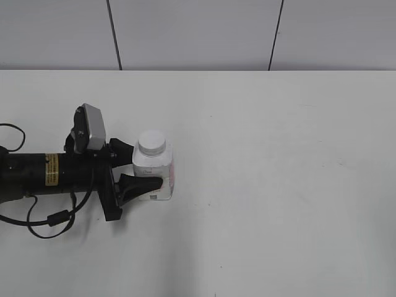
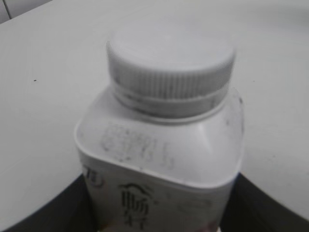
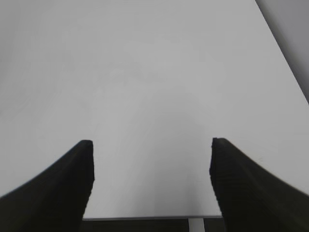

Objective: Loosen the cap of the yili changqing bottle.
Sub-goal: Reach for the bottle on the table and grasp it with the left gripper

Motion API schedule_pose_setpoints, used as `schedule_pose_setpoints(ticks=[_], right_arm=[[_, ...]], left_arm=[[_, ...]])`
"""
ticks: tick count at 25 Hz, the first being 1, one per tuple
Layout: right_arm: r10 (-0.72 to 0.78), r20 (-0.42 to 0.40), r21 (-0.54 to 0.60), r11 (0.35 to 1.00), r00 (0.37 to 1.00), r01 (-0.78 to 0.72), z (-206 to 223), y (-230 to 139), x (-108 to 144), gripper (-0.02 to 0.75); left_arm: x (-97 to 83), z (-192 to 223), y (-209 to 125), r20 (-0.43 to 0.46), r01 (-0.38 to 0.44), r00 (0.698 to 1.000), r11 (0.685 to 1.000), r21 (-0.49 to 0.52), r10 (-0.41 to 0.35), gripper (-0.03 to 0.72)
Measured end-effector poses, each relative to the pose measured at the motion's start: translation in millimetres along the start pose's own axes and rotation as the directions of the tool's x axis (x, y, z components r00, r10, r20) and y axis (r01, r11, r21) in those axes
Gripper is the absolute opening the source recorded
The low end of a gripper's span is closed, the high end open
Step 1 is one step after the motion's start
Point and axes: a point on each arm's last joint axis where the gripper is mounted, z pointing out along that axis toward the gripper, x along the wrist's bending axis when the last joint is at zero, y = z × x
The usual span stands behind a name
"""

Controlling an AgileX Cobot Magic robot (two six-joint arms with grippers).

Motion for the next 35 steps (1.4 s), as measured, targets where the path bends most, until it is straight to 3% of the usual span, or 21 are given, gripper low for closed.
schedule_pose_setpoints(ticks=[8,18,24,35], right_arm=[[0.012,-0.028,0.328,0.945,1.0,-0.002,50.9,50.0,-2.0,0.587],[0.013,-0.037,0.626,0.78,0.999,0.013,142.1,112.5,-6.7,0.587],[0.018,-0.042,0.714,0.7,0.999,0.018,189.6,141.5,-8.4,0.587],[0.069,-0.055,0.721,0.693,0.996,-0.008,253.7,178.2,-6.5,0.447]], left_arm=[[-2.2,0.1,-0.1,0.027,-0.014,1.0,1.0,0.002,0.014,0.415],[-3.5,0.1,0.2,0.041,-0.021,0.999,1.0,-0.001,0.021,0.415],[-3.8,0.0,0.2,0.045,-0.023,0.999,1.0,-0.001,0.023,0.415],[-3.8,0.0,0.2,0.045,-0.022,0.999,1.0,-0.001,0.022,0.414]])
